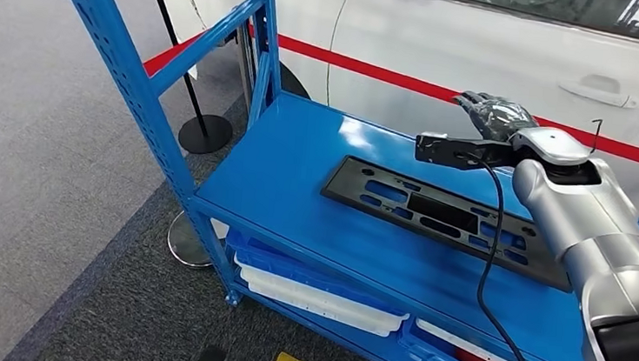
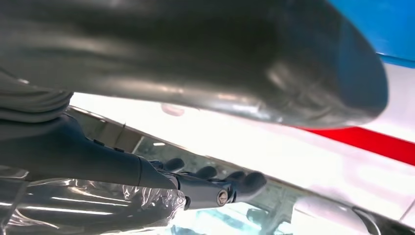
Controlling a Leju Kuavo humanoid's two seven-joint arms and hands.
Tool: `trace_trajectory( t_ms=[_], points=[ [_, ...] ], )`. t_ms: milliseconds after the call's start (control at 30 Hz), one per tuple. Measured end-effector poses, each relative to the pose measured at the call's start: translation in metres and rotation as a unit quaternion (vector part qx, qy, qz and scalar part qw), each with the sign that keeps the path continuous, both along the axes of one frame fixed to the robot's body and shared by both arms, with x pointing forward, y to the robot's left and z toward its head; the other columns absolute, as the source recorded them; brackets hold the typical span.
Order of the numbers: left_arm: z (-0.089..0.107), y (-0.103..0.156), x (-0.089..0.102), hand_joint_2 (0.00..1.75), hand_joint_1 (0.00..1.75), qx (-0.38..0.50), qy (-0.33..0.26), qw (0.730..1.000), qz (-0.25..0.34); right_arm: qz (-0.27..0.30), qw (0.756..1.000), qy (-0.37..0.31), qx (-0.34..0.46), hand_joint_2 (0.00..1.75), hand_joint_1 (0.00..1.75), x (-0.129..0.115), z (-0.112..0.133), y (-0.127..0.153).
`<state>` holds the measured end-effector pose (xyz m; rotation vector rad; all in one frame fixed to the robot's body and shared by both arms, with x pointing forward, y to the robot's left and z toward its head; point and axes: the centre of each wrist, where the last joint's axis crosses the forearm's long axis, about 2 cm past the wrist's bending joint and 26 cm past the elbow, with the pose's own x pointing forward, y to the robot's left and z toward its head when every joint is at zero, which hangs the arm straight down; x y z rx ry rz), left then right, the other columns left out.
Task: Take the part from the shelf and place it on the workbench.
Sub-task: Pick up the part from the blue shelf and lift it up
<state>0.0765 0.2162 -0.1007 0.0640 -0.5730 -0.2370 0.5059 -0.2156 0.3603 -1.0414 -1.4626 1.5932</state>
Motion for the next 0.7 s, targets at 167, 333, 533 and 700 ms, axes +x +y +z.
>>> trace_trajectory(
  t_ms=[167, 333, 533, 700],
  points=[
    [-0.0002, 0.0005, -0.0011, 0.00, 0.00, 0.004, 0.000, 1.000, 0.000, 0.002, 1.000, 0.002, 0.002, 0.00, 0.00, -0.0001, 0.0014, 0.0022],
    [-0.0001, 0.0008, -0.0005, 0.00, 0.00, 0.007, 0.000, 1.000, 0.000, 0.002, 1.000, 0.000, 0.003, 0.00, 0.00, 0.0002, 0.0047, 0.0023],
    [0.0006, -0.0006, 0.0027, 0.00, 0.00, 0.006, 0.001, 1.000, -0.003, -0.004, 1.000, 0.003, 0.005, 0.00, 0.00, 0.0009, 0.0029, -0.0034],
    [0.0006, -0.0005, 0.0023, 0.00, 0.00, 0.006, 0.003, 1.000, 0.001, -0.008, 1.000, 0.011, 0.009, 0.00, 0.00, 0.0002, -0.0049, -0.0046]
  ],
)
